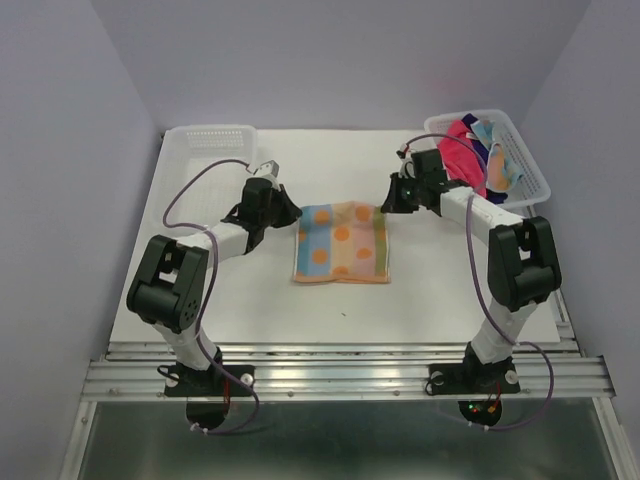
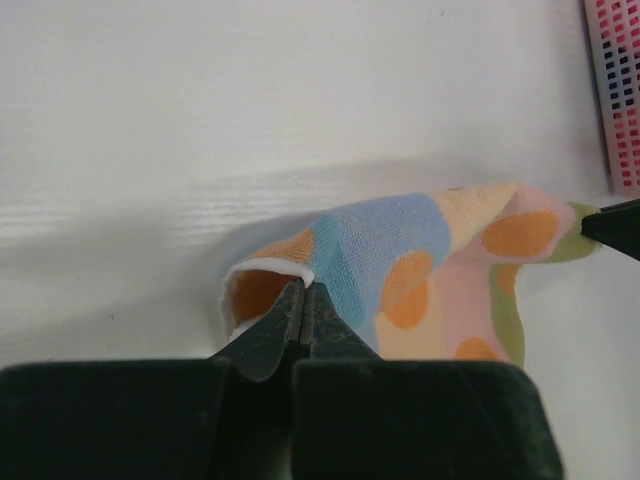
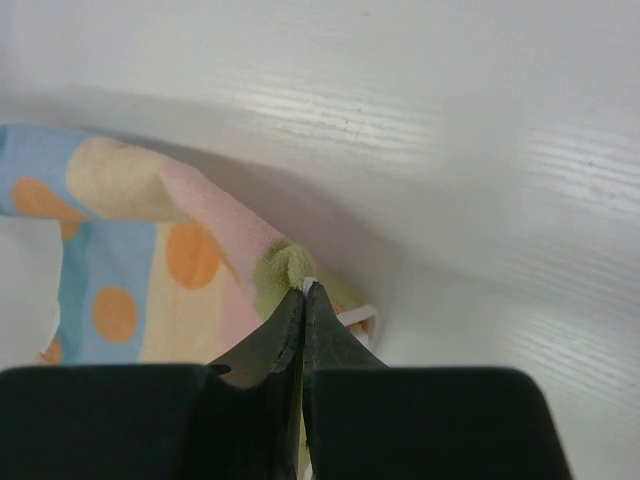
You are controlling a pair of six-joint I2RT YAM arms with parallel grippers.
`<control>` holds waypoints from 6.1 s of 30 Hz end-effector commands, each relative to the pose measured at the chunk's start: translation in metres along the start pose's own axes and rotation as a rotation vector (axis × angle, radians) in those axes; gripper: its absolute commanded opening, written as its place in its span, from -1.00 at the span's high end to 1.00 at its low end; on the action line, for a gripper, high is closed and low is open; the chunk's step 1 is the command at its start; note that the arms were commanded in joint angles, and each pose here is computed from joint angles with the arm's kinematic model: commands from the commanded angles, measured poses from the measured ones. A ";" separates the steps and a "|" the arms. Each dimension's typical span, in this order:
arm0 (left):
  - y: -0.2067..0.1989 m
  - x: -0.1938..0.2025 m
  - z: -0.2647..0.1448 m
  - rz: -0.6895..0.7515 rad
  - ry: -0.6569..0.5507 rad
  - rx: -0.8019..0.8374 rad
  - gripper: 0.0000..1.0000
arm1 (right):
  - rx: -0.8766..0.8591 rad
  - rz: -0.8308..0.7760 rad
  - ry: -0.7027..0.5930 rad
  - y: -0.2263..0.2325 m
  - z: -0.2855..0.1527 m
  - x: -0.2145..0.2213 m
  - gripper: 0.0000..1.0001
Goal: Fold and stack the towels
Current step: Fold the towel, then neatly place the folded towel into the bin
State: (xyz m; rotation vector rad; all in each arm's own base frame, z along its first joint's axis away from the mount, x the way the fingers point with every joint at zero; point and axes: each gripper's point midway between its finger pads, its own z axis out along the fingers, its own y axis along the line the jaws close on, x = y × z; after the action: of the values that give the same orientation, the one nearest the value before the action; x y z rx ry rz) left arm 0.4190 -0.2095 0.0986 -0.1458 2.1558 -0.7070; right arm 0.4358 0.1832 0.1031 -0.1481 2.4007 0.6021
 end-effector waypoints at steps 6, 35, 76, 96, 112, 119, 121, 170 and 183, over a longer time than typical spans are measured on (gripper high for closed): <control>-0.022 0.007 -0.043 -0.025 -0.078 0.127 1.00 | -0.144 0.047 -0.024 0.028 -0.038 0.029 0.99; 0.002 0.100 -0.101 -0.127 0.029 0.136 1.00 | -0.188 0.155 0.127 0.030 -0.063 0.143 0.98; 0.019 0.133 -0.066 -0.079 0.231 -0.048 -0.88 | 0.209 0.090 0.145 0.005 -0.051 0.169 -1.00; 0.042 0.185 -0.059 0.029 0.352 -0.262 0.47 | 0.190 0.065 0.122 0.005 -0.057 0.173 -1.00; 0.013 0.071 -0.077 0.376 0.007 -0.350 1.00 | 0.230 0.064 -0.109 0.004 -0.089 0.130 -1.00; -0.002 0.034 -0.083 0.576 -0.004 -0.386 1.00 | 0.249 0.068 -0.143 0.000 -0.098 0.127 -1.00; 0.004 0.026 -0.088 0.635 -0.007 -0.432 1.00 | 0.244 0.065 -0.149 0.001 -0.099 0.126 -1.00; 0.038 -0.197 -0.241 1.544 -0.340 -0.596 1.00 | 0.293 0.053 -0.135 -0.011 -0.088 0.130 -1.00; 0.069 -0.225 -0.175 1.723 -0.113 -0.504 1.00 | 0.351 0.040 -0.159 -0.019 -0.095 0.122 -1.00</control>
State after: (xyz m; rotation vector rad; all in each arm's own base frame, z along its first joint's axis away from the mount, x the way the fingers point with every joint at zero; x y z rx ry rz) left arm 0.4258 0.0072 0.2772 1.1382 1.6131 0.7855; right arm 0.2850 0.1327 0.0767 0.0975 2.3516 0.2333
